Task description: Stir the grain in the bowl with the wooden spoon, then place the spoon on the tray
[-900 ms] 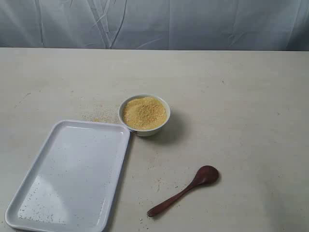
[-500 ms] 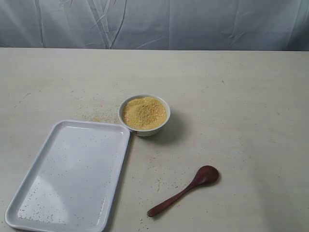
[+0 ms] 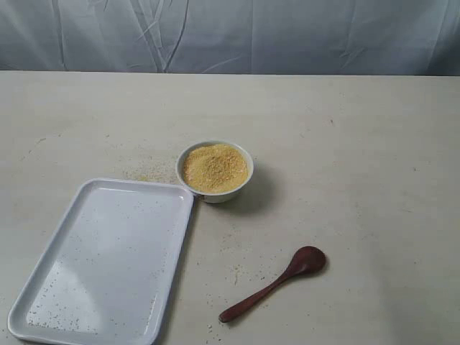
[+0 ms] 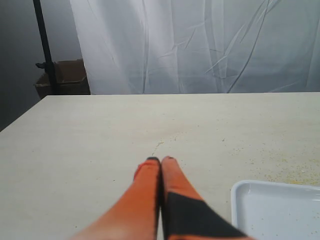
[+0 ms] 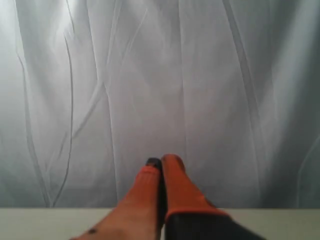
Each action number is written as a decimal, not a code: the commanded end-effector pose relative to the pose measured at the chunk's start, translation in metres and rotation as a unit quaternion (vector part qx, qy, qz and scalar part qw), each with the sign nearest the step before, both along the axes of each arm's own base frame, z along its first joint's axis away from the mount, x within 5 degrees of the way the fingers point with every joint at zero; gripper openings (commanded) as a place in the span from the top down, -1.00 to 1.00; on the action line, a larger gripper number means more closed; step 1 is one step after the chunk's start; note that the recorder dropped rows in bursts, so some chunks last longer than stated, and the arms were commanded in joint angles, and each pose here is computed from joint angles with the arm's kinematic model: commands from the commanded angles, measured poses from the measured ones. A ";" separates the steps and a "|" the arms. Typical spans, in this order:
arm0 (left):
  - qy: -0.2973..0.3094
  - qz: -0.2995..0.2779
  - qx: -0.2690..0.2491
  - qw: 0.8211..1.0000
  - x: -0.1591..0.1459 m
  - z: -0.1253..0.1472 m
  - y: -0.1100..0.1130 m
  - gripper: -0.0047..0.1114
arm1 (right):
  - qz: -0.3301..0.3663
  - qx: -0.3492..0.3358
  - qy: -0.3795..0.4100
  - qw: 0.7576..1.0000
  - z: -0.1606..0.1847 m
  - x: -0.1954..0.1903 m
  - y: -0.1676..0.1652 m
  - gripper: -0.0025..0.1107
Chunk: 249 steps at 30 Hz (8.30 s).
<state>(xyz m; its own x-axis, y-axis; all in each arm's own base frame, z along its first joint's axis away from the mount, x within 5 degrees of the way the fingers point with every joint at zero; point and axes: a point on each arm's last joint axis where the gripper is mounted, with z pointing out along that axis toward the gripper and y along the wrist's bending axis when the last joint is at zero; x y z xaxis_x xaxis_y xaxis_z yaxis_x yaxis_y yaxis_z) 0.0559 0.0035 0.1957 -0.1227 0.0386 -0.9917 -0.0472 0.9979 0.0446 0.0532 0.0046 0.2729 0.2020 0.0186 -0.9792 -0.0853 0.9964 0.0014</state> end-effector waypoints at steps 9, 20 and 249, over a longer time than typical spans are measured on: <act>-0.004 0.000 -0.003 1.000 0.000 -0.001 0.000 0.91 | 0.067 -0.068 0.417 0.904 0.032 0.069 0.018 0.97; -0.004 0.000 -0.003 1.000 0.000 -0.001 0.000 0.91 | 0.213 -0.170 0.572 0.774 -0.011 0.111 0.078 0.97; -0.009 0.000 -0.003 1.000 0.000 0.000 0.000 0.91 | 0.166 0.185 0.524 0.814 -0.105 0.328 0.243 0.97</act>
<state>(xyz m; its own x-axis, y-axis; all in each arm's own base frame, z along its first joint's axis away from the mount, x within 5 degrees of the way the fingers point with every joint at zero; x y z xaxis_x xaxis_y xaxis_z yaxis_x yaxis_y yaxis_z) 0.0560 0.0035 0.1961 -0.1188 0.0388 -0.9922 -0.0471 0.9979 0.0446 0.3825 0.2446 0.1642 -0.8182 0.2164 -0.5326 -0.1152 0.8459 0.5207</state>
